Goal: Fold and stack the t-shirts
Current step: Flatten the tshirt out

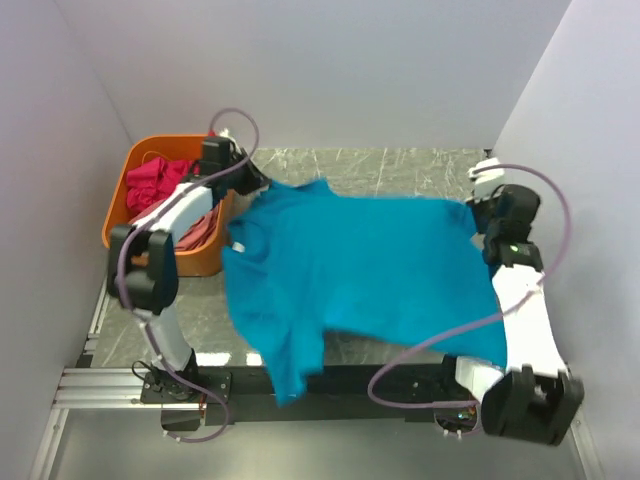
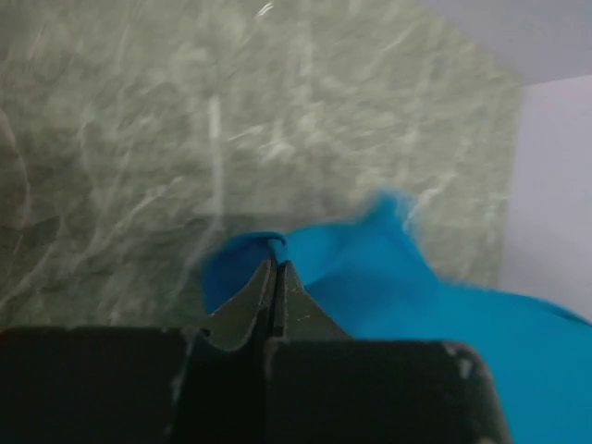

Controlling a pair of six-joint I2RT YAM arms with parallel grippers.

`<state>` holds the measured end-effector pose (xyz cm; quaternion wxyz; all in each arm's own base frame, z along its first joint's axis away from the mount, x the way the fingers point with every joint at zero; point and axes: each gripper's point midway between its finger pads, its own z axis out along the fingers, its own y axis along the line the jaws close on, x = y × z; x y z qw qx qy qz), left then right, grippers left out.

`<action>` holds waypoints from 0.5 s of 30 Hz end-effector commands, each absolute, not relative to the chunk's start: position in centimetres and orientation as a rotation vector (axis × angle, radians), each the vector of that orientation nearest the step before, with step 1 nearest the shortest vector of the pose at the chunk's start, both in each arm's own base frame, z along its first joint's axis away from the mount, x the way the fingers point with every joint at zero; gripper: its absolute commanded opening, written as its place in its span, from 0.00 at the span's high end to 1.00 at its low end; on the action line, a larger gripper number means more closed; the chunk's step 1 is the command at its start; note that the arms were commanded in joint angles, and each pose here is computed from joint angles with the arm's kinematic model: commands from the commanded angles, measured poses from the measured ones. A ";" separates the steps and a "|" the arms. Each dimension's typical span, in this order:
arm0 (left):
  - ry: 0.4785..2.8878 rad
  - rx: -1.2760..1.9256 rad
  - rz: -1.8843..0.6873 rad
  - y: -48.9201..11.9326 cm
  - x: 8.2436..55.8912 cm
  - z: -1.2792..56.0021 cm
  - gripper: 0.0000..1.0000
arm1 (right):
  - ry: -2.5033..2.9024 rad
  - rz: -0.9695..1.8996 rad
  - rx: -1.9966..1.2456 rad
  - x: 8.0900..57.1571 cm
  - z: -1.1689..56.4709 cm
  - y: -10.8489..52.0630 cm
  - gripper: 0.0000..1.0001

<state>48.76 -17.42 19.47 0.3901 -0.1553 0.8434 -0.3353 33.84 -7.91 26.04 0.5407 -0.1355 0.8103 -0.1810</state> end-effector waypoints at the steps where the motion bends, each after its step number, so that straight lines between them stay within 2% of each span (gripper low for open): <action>1: 1.966 -0.255 -0.920 -19.3 51.7 24.8 1.00 | 1.764 -0.451 -0.325 38.1 27.3 -8.2 1.00; 3: 1.984 -0.251 -0.898 -19.6 53.6 23.3 1.00 | 1.832 -0.401 -0.299 40.8 24.1 -8.4 1.00; 4: 2.030 -0.273 -0.882 -19.6 54.6 20.3 1.00 | 1.852 -0.384 -0.293 41.7 23.3 -8.5 1.00; 7: 2.083 -0.307 -0.862 -19.8 56.1 16.7 1.00 | 1.937 -0.340 -0.279 44.6 20.4 -8.8 1.00; 13: 2.098 -0.327 -0.857 -20.2 58.6 15.1 1.00 | 2.027 -0.321 -0.274 47.9 17.6 -9.5 1.00; 15: 2.075 -0.309 -0.855 -20.3 59.6 16.2 1.00 | 2.025 -0.303 -0.279 48.6 17.5 -9.4 1.00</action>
